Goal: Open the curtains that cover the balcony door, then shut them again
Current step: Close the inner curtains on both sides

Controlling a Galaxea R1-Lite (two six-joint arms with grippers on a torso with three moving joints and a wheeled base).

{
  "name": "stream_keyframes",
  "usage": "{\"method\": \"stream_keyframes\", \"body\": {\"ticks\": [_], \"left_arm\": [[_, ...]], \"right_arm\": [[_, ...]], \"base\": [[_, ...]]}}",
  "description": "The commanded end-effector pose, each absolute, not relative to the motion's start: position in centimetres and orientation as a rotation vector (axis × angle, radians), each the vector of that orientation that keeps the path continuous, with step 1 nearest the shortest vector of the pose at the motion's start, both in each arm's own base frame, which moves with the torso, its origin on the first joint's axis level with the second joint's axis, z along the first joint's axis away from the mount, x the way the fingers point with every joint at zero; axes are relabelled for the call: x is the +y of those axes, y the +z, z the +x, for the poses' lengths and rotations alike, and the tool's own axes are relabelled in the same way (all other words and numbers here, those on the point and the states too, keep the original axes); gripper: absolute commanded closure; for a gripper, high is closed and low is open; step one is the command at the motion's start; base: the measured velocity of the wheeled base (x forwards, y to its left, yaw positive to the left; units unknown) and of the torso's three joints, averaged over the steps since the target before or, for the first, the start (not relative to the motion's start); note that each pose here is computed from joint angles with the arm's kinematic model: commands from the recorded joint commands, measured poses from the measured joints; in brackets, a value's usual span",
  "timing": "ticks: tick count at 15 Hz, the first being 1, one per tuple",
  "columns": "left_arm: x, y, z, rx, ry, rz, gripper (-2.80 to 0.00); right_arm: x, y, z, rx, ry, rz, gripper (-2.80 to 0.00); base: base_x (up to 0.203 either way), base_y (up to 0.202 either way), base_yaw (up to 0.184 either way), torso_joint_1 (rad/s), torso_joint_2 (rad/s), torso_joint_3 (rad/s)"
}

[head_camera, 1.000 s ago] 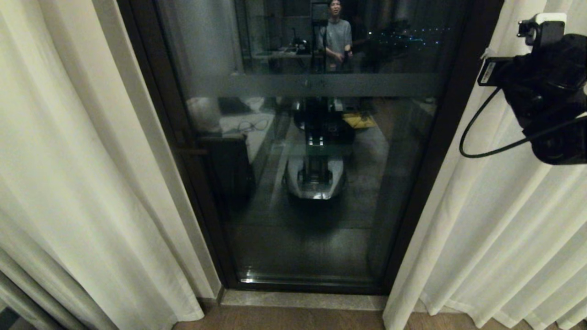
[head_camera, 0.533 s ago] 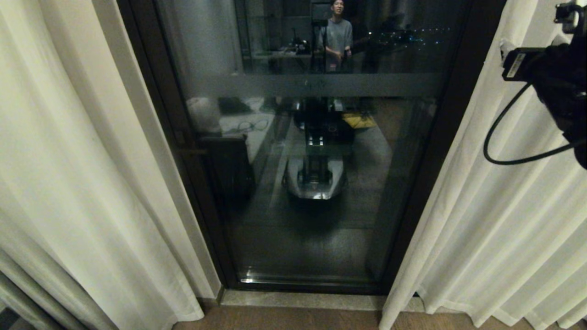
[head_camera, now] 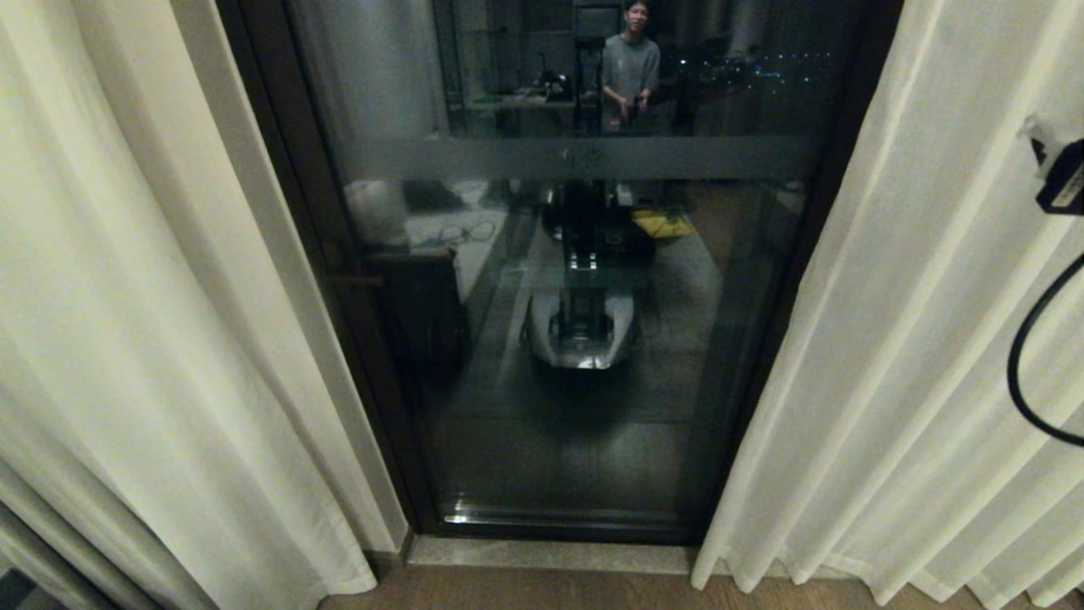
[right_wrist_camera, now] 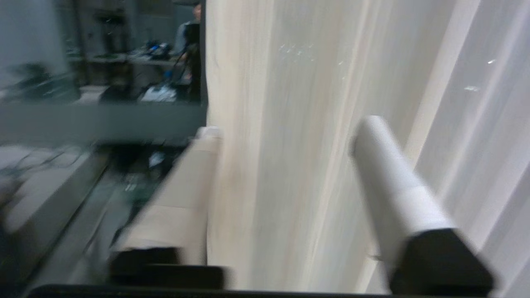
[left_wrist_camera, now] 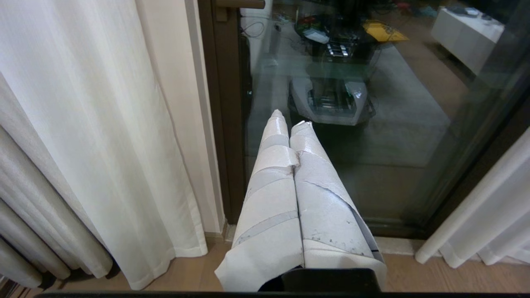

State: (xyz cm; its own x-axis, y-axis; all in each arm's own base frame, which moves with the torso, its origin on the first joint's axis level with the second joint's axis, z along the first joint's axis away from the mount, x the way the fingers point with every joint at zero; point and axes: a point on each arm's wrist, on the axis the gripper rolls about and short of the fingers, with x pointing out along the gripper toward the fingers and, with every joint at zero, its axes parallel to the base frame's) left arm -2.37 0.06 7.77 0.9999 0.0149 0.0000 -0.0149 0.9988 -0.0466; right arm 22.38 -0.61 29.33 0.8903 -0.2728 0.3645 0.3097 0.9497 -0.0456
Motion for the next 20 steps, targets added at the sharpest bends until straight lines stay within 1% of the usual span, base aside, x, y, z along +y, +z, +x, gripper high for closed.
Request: {"method": "stream_keyframes", "body": {"ticks": [1,5,9,13,18,20], "left_arm": [[0.1,7.8,-2.4,0.000,0.015,-0.048,0.00],[0.1,7.8,-2.4,0.000,0.015,-0.048,0.00],[0.1,7.8,-2.4,0.000,0.015,-0.048,0.00],[0.1,7.8,-2.4,0.000,0.015,-0.048,0.00],[0.1,7.8,-2.4,-0.002,0.015,-0.048,0.00],[0.1,7.8,-2.4,-0.002,0.015,-0.048,0.00]], "right_arm": [[-0.5,28.2,17.6,-0.382,-0.272,-0.082,0.00],[-0.4,23.6,12.1,-0.316,-0.192,-0.025,0.00],[-0.4,21.1,7.9,-0.300,-0.129,-0.021,0.00],[-0.2,16.1,5.0,-0.211,-0.076,-0.020,0.00],[-0.1,13.2,1.4,-0.145,-0.006,0.005,0.00],[-0.1,11.3,0.1,-0.068,-0.015,0.002,0.00]], "base": [[0.000,0.000,0.000,0.000,0.00,0.000],[0.000,0.000,0.000,0.000,0.00,0.000],[0.000,0.000,0.000,0.000,0.00,0.000],[0.000,0.000,0.000,0.000,0.00,0.000],[0.000,0.000,0.000,0.000,0.00,0.000],[0.000,0.000,0.000,0.000,0.00,0.000]]}}
